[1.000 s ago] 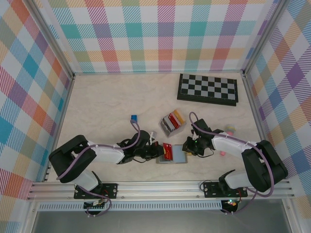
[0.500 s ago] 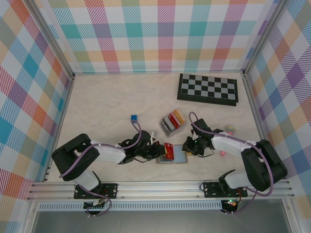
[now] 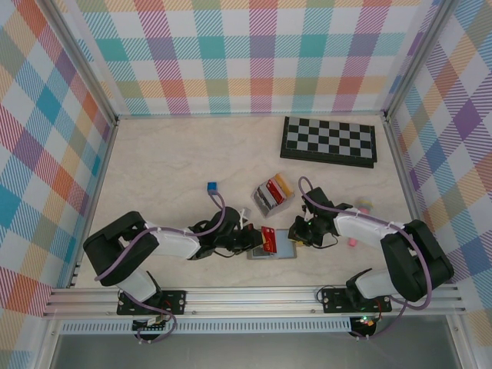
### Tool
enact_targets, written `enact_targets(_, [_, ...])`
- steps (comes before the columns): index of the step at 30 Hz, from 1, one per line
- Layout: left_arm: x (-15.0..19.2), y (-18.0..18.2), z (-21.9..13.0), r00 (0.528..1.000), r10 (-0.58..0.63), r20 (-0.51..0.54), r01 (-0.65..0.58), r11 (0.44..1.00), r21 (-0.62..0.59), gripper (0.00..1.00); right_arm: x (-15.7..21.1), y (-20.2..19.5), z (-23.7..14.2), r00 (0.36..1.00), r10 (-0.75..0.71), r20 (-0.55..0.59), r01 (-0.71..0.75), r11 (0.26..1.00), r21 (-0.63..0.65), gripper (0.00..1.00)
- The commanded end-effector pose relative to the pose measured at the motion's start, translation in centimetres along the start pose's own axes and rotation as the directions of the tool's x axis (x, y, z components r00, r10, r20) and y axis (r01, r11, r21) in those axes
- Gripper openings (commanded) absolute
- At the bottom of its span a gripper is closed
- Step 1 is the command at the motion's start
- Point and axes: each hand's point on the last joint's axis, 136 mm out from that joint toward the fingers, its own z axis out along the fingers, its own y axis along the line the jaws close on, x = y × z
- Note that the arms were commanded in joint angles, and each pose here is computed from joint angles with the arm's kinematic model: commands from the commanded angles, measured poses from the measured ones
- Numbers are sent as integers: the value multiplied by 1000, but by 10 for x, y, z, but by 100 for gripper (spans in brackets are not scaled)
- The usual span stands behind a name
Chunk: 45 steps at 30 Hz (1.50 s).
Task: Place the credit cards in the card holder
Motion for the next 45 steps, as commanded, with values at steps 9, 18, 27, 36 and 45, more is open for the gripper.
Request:
enact_targets(9, [9, 9, 3, 1000, 21, -13, -22, 997, -74, 0, 9, -36, 16, 1000, 15, -24, -12, 991, 137, 21])
enact_targets(18, [16, -1, 21, 999, 24, -47, -26, 999, -47, 0, 11, -33, 19, 999, 19, -33, -15, 992, 125, 21])
enact_targets(27, [20, -2, 27, 995, 40, -88, -45, 998, -51, 0, 13, -33, 19, 999, 21, -35, -16, 992, 129, 21])
enact_targets(36, [25, 17, 10, 994, 51, -96, -66, 985, -160, 0, 12, -35, 17, 999, 16, -31, -11, 989, 145, 21])
enact_targets(45, [28, 27, 10, 989, 35, -141, -65, 974, -216, 0, 11, -32, 17, 999, 13, -31, -8, 990, 140, 21])
